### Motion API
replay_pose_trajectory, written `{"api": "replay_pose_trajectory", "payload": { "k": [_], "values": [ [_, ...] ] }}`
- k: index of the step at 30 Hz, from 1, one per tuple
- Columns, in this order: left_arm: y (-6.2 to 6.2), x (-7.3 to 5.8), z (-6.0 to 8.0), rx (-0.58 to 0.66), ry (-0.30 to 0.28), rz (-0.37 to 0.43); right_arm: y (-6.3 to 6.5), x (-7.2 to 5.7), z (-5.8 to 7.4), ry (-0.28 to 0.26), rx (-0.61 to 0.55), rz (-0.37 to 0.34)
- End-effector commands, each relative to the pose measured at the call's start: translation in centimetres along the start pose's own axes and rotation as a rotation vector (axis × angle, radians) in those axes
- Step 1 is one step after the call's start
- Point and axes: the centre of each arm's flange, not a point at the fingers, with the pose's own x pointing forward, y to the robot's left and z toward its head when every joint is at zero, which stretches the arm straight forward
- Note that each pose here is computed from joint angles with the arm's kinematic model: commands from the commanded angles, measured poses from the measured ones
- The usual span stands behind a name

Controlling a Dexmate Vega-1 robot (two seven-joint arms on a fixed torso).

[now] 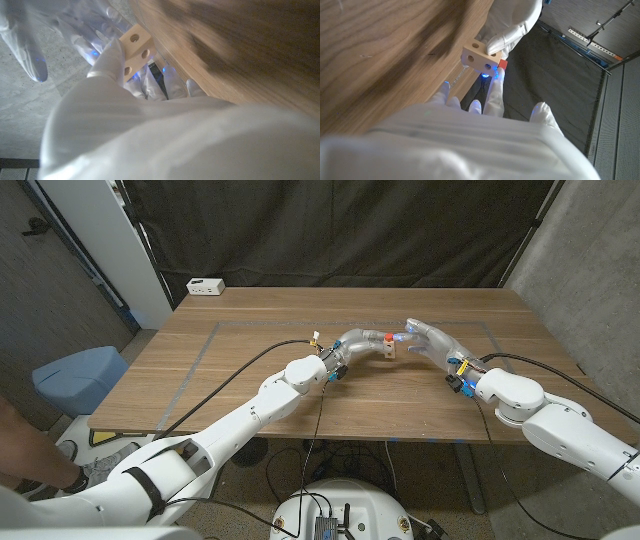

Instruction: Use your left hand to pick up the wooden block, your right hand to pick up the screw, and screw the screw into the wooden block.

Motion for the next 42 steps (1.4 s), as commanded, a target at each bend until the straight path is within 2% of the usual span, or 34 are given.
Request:
{"api": "replay_pose_trajectory", "payload": {
  "k": [1, 7, 27, 42],
  "values": [
    [0.2, 0.0, -0.2, -0.005, 0.005, 0.003, 0.2, -0.1, 0.2, 0.012, -0.004, 0.031],
    [0.4, 0.1, -0.3, -0.005, 0.005, 0.004, 0.2, 0.1, 0.4, 0.014, -0.004, 0.036],
    [1.1, 0.6, -0.2, 0.001, 0.001, 0.004, -1.1, 0.0, 0.3, -0.004, -0.003, -0.053],
    [0.8, 0.7, -0.1, 0.003, 0.002, -0.002, -1.6, 0.3, -0.1, -0.026, 0.008, -0.08]
  ]
}}
